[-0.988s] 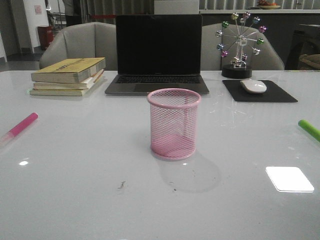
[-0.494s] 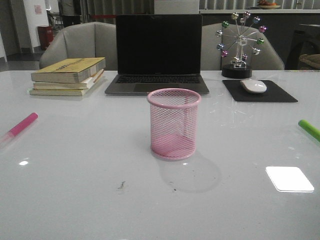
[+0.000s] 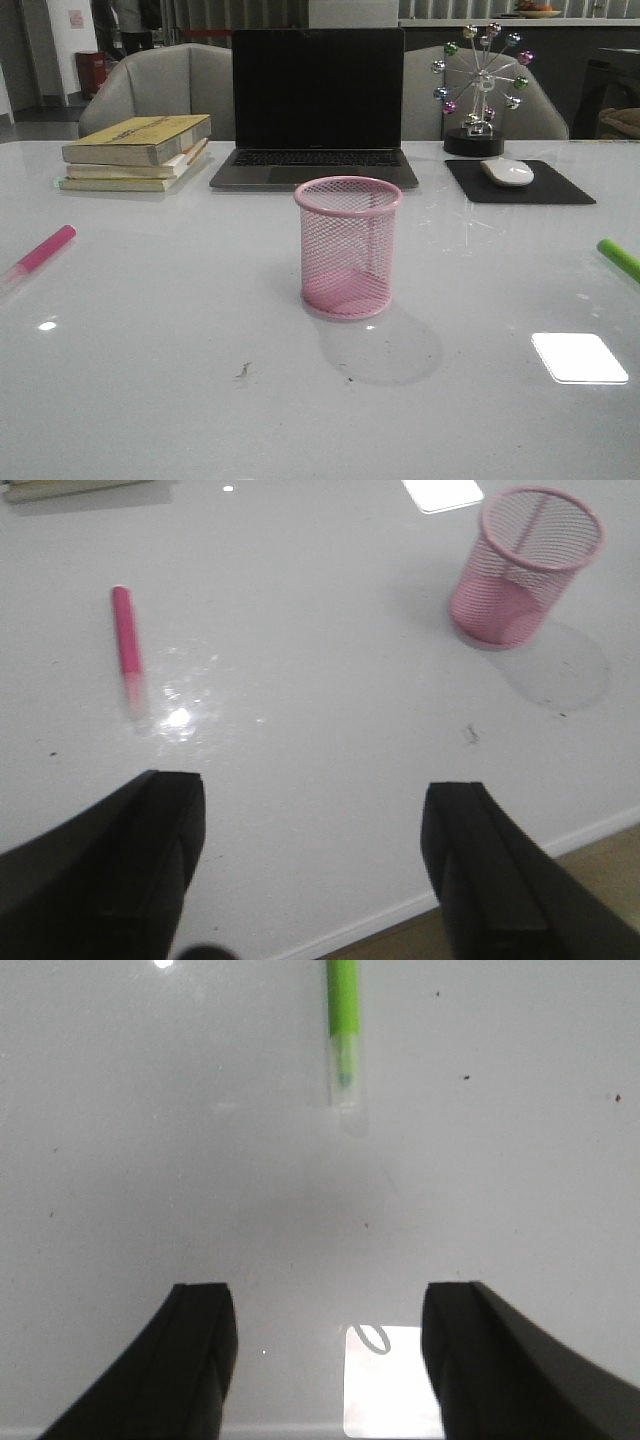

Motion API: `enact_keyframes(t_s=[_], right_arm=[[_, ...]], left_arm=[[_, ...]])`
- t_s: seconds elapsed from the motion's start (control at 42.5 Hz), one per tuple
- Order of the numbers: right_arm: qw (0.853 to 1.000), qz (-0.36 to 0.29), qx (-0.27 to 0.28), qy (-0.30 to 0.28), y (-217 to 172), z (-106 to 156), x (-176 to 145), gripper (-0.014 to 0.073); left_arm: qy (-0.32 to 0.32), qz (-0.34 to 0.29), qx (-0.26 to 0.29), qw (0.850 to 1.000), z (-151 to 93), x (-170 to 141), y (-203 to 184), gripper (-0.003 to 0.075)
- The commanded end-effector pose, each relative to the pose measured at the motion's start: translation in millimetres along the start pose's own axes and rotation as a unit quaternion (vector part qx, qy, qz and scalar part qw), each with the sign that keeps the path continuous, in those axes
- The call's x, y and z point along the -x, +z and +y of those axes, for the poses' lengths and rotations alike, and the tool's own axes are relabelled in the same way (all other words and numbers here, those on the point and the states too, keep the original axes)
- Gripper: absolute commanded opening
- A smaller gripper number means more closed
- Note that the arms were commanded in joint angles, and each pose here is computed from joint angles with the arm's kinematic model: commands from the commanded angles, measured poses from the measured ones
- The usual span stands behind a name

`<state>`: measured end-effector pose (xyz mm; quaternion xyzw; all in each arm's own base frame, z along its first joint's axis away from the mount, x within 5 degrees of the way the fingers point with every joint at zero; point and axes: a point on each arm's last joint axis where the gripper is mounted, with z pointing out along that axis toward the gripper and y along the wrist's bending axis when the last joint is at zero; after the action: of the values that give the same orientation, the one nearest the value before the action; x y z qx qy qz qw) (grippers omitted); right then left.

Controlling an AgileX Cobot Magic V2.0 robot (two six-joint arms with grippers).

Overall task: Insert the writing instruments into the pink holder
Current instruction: 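Reach the right gripper down and grasp the green highlighter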

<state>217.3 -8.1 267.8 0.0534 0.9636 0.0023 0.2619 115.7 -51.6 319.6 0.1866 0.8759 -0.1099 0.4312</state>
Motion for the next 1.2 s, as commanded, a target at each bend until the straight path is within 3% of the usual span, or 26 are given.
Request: enact_keyframes(t_s=[0.0, 0.212, 0.565, 0.824, 1.176], right_arm=[[0.999, -0.031, -0.007, 0.009, 5.5, -4.3, 33.8, 0.0518], [1.000, 0.014, -0.011, 0.006, 49.6, -3.0, 77.7, 0.0518], [0.998, 0.059, -0.012, -0.012, 116.9, -0.6, 135.0, 0.0518], [0.997, 0.083, -0.002, -0.012, 147.2, 2.2, 156.2, 0.0518], [0.994, 0.112, 0.010, -0.014, 171.3, 4.5, 158.4, 0.0517]], left_arm=[[0.016, -0.048, -0.029, 0.998, -9.3, 12.8, -4.5, 0.0491], [0.038, -0.051, -0.061, 0.996, -19.5, 12.9, -5.1, 0.0457], [0.038, -0.051, -0.062, 0.996, -19.7, 12.9, -5.1, 0.0454], [0.038, -0.051, -0.062, 0.996, -19.7, 12.9, -5.1, 0.0454], [0.037, -0.051, -0.063, 0.996, -19.9, 12.9, -5.2, 0.0454]])
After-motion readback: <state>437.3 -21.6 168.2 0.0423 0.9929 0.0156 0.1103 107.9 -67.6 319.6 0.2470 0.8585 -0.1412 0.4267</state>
